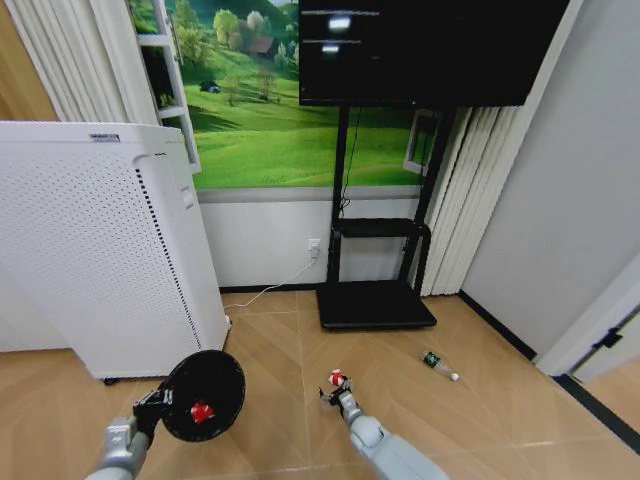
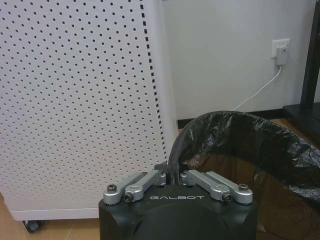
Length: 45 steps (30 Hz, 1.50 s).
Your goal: Pick up the trash bin and place the garbage on the floor into it.
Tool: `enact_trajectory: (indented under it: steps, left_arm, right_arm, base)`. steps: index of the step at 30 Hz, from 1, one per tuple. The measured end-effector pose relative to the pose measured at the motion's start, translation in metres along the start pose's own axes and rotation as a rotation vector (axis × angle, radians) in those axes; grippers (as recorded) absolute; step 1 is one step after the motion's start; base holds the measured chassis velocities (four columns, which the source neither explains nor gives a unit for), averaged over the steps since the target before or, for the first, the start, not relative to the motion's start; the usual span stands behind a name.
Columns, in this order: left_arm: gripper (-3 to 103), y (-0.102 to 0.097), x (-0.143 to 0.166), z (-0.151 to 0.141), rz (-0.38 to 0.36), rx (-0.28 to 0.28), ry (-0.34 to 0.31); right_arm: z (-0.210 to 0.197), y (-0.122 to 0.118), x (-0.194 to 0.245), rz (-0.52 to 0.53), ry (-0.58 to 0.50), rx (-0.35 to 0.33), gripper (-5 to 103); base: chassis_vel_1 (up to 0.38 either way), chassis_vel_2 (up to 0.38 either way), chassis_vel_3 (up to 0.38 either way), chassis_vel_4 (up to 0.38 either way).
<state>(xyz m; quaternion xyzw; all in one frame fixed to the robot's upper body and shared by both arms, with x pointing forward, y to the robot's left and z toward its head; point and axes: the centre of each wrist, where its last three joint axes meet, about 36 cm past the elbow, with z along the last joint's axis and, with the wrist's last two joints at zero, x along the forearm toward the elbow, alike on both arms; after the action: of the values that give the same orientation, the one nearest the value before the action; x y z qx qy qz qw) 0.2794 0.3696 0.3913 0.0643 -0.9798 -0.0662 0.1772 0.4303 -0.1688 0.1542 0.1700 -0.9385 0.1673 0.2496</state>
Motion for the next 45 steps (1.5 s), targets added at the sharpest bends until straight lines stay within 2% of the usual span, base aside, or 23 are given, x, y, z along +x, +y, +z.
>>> enact_trajectory:
  steps: [5,10,15,22,29,45]
  left_arm:
    - [7,-0.001,0.001,0.002,0.001,0.0,0.002]
    - [7,0.0,0.001,0.002,0.0,-0.001,-0.001]
    - [7,-0.001,-0.001,0.002,0.001,0.001,-0.002]
    - [7,-0.001,-0.002,0.003,0.004,0.002,-0.001]
    - [7,-0.003,-0.001,0.004,0.005,0.002,0.001]
    - [7,-0.009,0.008,0.003,0.017,0.008,-0.005]
  right_arm:
    - [0.003,0.003,-0.001,0.01,0.01,-0.001,100]
    - [0.0,-0.004,-0.007,0.038,-0.045,0.038,100]
    - [0.002,-0.01,-0.006,0.044,-0.042,0.06,100]
    - [0.012,-0.016,-0.001,0.078,0.029,0.096,100]
    - [0.024,-0.013,-0.006,0.113,0.163,0.131,100]
    - [0.02,0.003,-0.018,0.116,0.216,0.162,100]
  base:
    - [-0.022,0.025,0.016,-0.037]
    - [-0.108,0.145,0.125,-0.139]
    - [-0.093,0.114,0.1,-0.105]
    - [0.018,-0.012,-0.009,0.011]
    - [0.007,-0.004,-0.003,0.005]
    - [0.0,0.0,0.0,0.0]
